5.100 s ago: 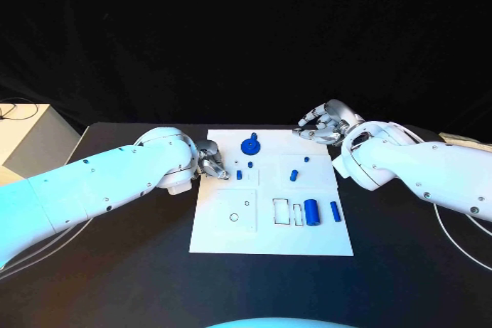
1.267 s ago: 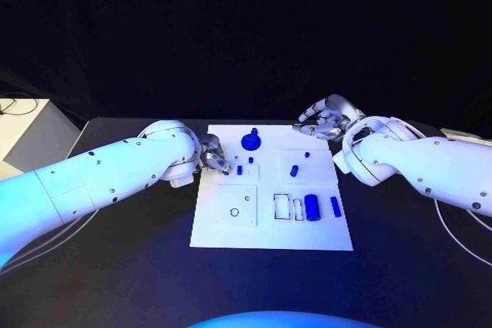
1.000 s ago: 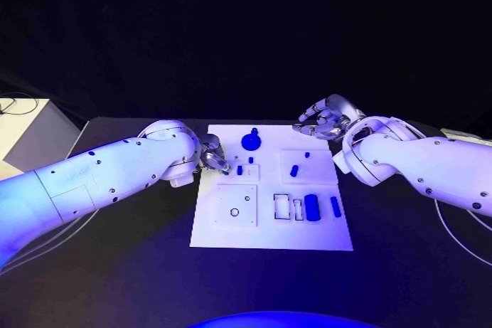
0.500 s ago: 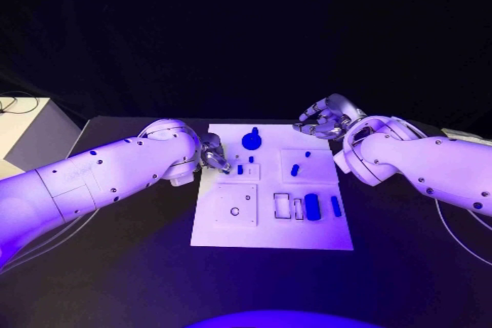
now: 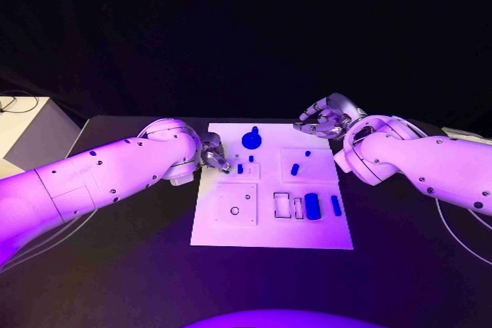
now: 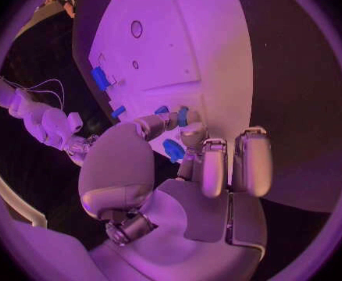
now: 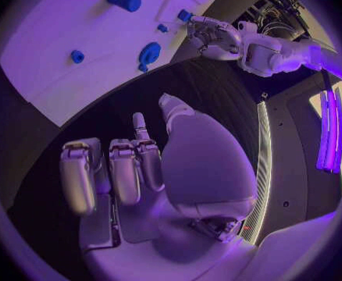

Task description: Assemble the parts on the task board

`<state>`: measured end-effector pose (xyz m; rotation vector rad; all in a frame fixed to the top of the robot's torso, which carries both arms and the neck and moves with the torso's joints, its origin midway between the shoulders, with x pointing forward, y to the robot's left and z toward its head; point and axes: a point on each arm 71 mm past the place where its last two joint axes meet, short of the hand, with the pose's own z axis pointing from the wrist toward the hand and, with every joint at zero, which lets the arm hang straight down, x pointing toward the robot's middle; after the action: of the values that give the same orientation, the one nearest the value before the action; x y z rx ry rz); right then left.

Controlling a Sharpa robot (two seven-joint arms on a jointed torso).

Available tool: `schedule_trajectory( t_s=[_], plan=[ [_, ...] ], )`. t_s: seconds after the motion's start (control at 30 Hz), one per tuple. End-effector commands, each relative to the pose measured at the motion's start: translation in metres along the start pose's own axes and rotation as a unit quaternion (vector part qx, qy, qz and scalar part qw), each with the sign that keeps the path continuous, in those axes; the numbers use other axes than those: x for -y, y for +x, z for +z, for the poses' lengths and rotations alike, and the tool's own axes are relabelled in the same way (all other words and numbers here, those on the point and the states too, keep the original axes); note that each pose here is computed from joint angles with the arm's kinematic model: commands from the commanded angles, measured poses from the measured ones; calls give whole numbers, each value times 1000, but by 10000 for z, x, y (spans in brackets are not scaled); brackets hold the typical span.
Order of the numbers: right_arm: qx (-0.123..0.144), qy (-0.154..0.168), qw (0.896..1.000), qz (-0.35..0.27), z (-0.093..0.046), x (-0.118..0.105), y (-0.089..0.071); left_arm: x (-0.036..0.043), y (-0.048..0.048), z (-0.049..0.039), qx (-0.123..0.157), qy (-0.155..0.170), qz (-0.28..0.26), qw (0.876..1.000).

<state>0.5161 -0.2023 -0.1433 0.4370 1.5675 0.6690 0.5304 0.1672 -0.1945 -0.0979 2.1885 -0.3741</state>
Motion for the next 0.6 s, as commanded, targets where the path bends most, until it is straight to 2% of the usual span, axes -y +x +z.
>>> schedule_trajectory(
  t_s=[0.03,0.6],
  plan=[
    [-4,-5,1000,-5,-4,-11,8,-14,58,7,-12,-8,13,1000],
    [-6,-3,1000,-6,-4,-4,8,-24,82,20,-27,-7,1,1000]
  ],
)
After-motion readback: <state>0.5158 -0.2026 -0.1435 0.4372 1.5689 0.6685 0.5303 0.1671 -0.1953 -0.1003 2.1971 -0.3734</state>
